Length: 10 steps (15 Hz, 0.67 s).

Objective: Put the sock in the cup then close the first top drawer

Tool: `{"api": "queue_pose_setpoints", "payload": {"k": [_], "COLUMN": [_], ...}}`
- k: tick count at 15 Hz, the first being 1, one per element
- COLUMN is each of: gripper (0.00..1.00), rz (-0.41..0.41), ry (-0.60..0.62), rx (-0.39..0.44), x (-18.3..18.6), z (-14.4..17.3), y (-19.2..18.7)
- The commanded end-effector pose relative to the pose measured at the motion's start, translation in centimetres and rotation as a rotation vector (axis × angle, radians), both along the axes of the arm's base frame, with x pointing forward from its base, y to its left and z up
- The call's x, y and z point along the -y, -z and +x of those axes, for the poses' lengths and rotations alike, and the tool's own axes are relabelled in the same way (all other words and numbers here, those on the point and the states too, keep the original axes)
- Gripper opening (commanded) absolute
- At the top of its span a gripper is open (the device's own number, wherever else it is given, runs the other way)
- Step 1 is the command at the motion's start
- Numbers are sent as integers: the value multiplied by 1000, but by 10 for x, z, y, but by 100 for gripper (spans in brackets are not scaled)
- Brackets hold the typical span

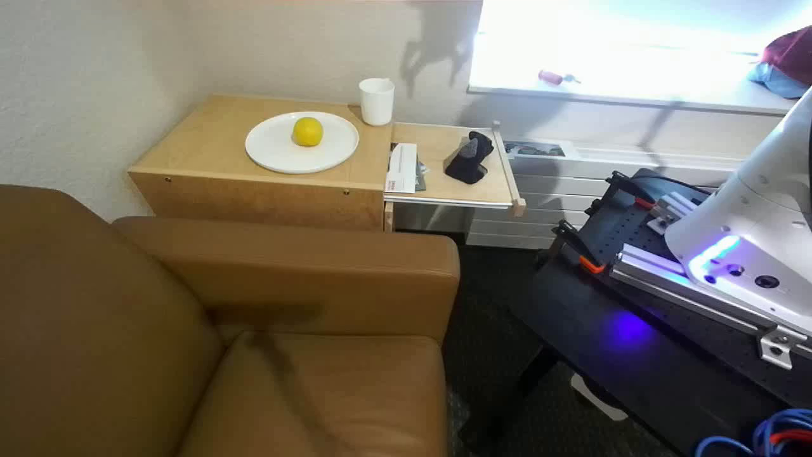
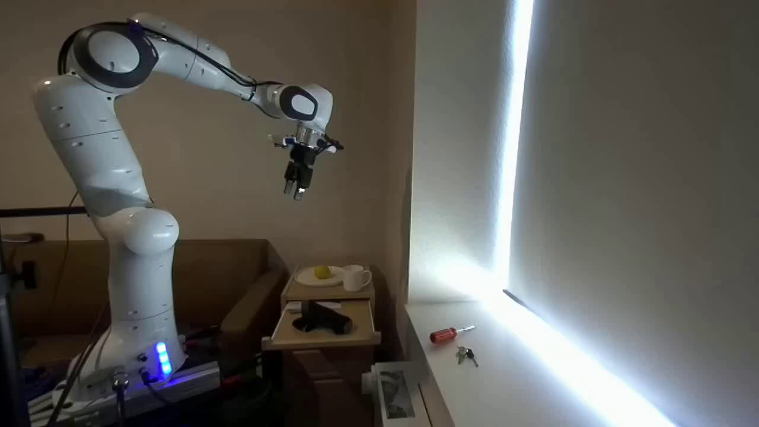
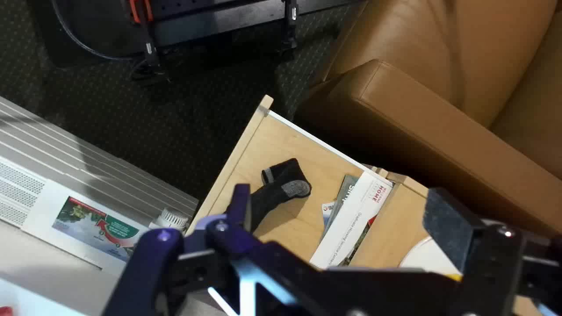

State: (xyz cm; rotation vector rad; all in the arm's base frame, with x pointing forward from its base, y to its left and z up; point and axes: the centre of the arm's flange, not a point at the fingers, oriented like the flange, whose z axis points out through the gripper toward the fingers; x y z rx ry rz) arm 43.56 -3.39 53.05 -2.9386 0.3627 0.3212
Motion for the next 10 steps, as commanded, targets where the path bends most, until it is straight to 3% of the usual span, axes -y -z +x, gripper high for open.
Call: {"api": "queue_pose_setpoints", "payload": {"k": [1, 3, 4, 5, 8, 10], "gripper": [100, 100, 100, 100, 100, 100], "rz": [0, -22, -44, -27, -7, -10], "ry": [0, 42, 128, 189, 365, 489], "rx": [0, -27, -51, -66, -94, -67], "x": [0, 7, -16, -19, -41, -55], "z": [0, 11, 16, 14, 20, 25], "y": [0, 9, 72, 81, 153, 206]}}
